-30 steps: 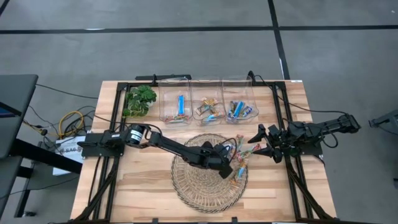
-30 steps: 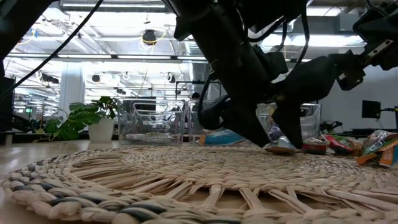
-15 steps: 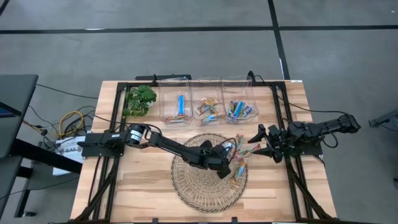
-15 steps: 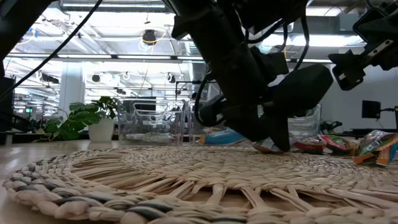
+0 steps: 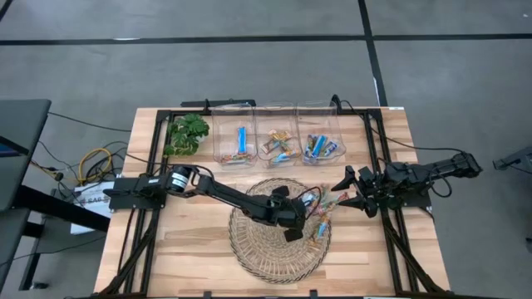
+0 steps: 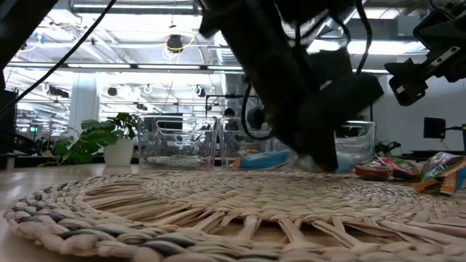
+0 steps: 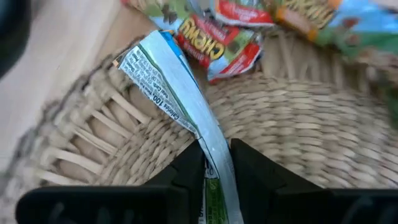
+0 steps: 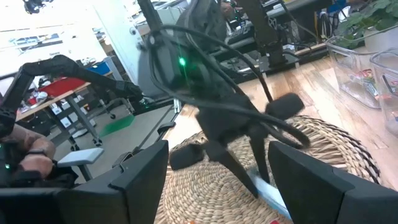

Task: Pick and place Granola Bars by type
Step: Put the yellow granola bar into the middle transparent bin

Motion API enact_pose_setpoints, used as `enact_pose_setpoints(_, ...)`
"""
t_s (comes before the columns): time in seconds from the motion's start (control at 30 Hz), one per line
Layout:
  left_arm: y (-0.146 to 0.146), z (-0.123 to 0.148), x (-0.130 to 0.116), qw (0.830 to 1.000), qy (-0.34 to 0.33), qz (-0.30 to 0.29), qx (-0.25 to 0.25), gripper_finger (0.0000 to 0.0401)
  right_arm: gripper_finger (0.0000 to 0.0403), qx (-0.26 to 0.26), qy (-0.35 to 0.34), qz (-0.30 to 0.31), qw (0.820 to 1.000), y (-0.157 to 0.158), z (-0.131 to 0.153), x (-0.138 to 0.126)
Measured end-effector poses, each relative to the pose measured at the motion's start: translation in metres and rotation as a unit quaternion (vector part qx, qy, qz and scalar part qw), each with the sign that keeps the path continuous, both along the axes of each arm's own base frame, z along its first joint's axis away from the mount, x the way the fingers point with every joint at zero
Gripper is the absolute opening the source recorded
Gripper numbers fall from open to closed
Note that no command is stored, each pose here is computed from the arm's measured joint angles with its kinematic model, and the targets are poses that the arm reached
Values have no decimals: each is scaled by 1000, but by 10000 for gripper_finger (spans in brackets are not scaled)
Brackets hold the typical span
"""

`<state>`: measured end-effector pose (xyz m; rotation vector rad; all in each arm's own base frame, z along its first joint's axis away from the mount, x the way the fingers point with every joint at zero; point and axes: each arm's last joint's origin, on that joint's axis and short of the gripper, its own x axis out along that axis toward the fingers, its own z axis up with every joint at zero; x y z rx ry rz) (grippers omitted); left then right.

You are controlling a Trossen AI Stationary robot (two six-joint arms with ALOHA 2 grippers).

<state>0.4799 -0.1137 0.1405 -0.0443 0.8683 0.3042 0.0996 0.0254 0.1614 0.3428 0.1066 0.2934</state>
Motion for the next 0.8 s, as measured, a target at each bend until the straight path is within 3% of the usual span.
enact_pose_setpoints(0.23, 4, 41, -7, 998, -28, -1, 64, 66, 271, 0, 0, 0, 1000, 0, 0, 0)
enact_pose_setpoints(0.47, 20, 75, -22, 986, -22, 54, 159, 65, 271, 0, 0, 0, 1000, 0, 0, 0)
enact_pose_setpoints(0.8, 81, 106, -36, 961, 16, 145, 236, 65, 271, 0, 0, 0, 1000, 0, 0, 0)
